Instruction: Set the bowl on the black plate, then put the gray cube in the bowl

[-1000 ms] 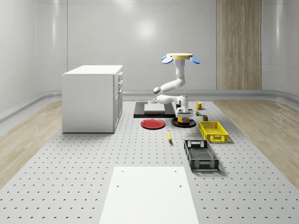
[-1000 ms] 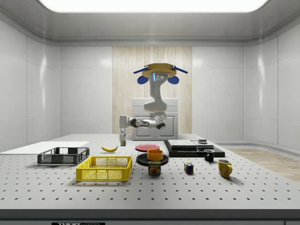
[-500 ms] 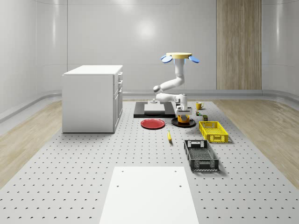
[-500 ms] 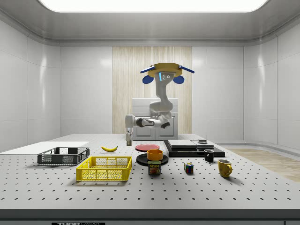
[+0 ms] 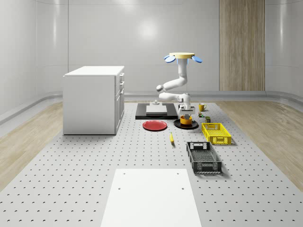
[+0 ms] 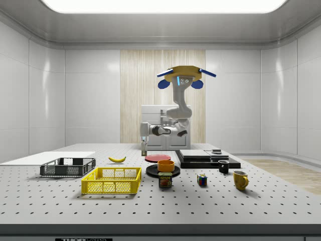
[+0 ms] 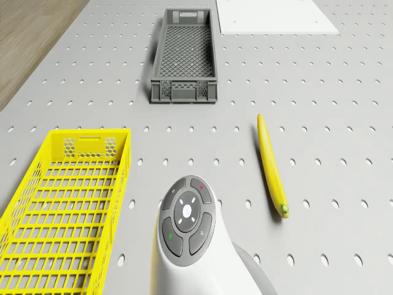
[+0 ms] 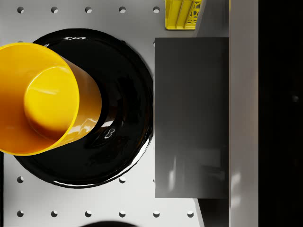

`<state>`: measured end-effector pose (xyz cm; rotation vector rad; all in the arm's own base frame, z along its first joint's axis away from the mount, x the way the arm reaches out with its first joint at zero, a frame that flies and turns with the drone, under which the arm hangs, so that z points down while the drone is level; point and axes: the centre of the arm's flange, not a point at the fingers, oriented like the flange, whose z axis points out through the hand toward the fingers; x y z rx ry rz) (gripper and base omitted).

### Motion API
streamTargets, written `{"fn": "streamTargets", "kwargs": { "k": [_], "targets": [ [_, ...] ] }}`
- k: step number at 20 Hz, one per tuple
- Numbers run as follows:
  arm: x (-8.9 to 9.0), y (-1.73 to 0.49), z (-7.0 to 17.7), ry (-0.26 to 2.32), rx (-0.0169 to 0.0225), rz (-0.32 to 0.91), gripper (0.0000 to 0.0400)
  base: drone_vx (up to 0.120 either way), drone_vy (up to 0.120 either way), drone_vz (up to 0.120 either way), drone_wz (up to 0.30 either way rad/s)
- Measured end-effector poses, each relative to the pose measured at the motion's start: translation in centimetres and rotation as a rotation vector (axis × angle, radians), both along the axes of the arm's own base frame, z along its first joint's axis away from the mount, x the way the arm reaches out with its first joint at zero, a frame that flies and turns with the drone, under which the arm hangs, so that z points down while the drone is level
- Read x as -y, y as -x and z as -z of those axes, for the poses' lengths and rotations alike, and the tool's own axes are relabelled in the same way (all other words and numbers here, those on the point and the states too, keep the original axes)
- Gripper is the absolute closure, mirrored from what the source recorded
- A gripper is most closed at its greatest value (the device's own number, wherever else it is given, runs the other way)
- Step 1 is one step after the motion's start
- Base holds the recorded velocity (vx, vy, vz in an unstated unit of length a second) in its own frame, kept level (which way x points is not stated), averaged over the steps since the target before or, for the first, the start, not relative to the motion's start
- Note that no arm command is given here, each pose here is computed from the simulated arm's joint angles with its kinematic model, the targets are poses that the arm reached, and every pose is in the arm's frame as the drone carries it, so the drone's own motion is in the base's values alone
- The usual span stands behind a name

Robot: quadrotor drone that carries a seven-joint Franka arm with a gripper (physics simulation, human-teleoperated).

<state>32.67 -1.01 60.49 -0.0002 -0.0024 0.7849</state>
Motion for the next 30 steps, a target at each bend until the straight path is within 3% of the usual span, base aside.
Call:
{"fn": "streamTargets", "kwargs": {
  "k": [23, 30],
  "targets": [
    [0.0, 0.0, 0.0, 0.0, -0.0001, 0.0, 0.015, -0.12, 0.012, 0.0, 0.0],
    [0.0, 0.0, 0.0, 0.0, -0.0001, 0.0, 0.015, -0.12, 0.0, -0.109, 0.0]
  ]
}}
